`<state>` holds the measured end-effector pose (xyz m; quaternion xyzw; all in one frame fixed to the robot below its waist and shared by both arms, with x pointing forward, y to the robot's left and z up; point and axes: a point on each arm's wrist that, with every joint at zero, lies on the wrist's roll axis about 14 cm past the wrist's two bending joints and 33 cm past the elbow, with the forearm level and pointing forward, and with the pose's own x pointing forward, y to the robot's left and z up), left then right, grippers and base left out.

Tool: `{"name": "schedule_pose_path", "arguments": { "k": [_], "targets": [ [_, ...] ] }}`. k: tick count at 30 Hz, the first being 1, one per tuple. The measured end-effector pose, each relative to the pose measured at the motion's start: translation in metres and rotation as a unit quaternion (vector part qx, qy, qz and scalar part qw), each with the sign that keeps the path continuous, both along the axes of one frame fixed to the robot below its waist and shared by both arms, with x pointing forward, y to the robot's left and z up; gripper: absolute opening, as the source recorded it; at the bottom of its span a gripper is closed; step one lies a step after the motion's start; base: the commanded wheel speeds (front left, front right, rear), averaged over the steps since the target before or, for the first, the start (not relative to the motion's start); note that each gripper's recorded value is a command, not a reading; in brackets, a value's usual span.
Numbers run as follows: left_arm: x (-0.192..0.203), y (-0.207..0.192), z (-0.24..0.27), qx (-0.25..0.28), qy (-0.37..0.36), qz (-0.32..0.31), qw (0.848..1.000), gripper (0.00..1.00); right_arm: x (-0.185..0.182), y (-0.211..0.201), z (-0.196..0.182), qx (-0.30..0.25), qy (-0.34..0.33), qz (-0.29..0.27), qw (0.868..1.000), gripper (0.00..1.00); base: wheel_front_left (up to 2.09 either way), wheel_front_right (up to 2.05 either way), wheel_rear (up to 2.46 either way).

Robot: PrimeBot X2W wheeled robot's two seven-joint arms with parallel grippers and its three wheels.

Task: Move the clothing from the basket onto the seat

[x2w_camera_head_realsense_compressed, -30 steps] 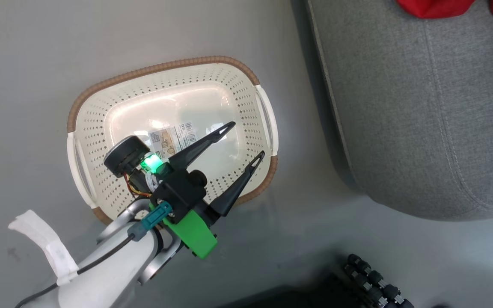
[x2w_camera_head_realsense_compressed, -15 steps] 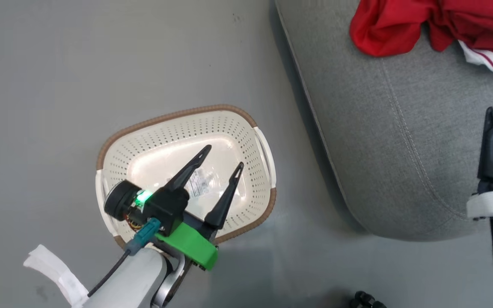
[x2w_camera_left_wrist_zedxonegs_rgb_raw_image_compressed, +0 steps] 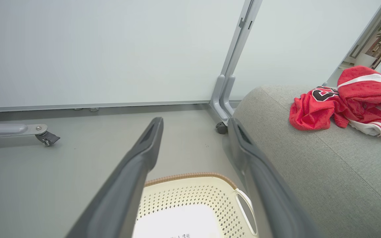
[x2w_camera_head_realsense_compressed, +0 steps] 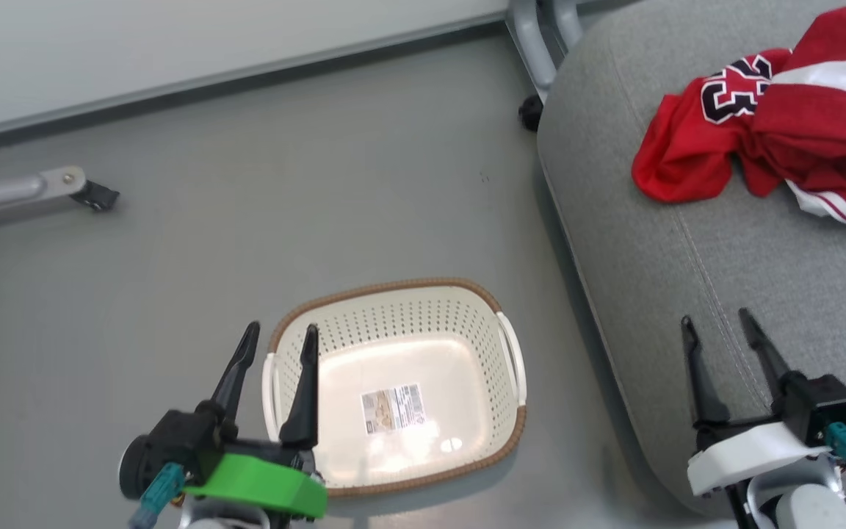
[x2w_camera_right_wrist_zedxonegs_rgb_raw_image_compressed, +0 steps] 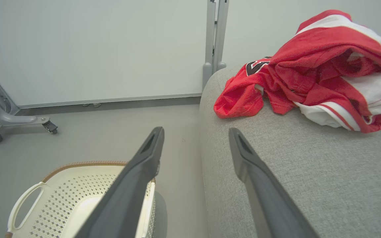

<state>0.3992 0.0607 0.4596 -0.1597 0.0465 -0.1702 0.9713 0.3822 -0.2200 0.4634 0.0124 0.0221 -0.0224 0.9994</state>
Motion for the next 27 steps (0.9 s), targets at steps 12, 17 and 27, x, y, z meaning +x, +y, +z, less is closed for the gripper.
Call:
{"name": "schedule_pose_path", "arguments": {
  "k": [12,17,27],
  "targets": [
    [-0.06,0.088,0.041,0.045,-0.066,0.122,0.989,1.0,-0.024,0.068,0.057,0.039,-0.088,0.094,0.991,1.0,0.0,0.0,0.0],
    [-0.083,0.102,0.048,0.05,-0.079,0.14,0.986,1.0,-0.036,0.079,0.074,0.039,-0.114,0.11,0.987,1.0,0.0,0.0,0.0],
    [-0.105,0.104,0.043,0.055,-0.077,0.14,0.986,1.0,-0.055,0.077,0.081,0.046,-0.127,0.106,0.985,1.0,0.0,0.0,0.0]
  ]
}}
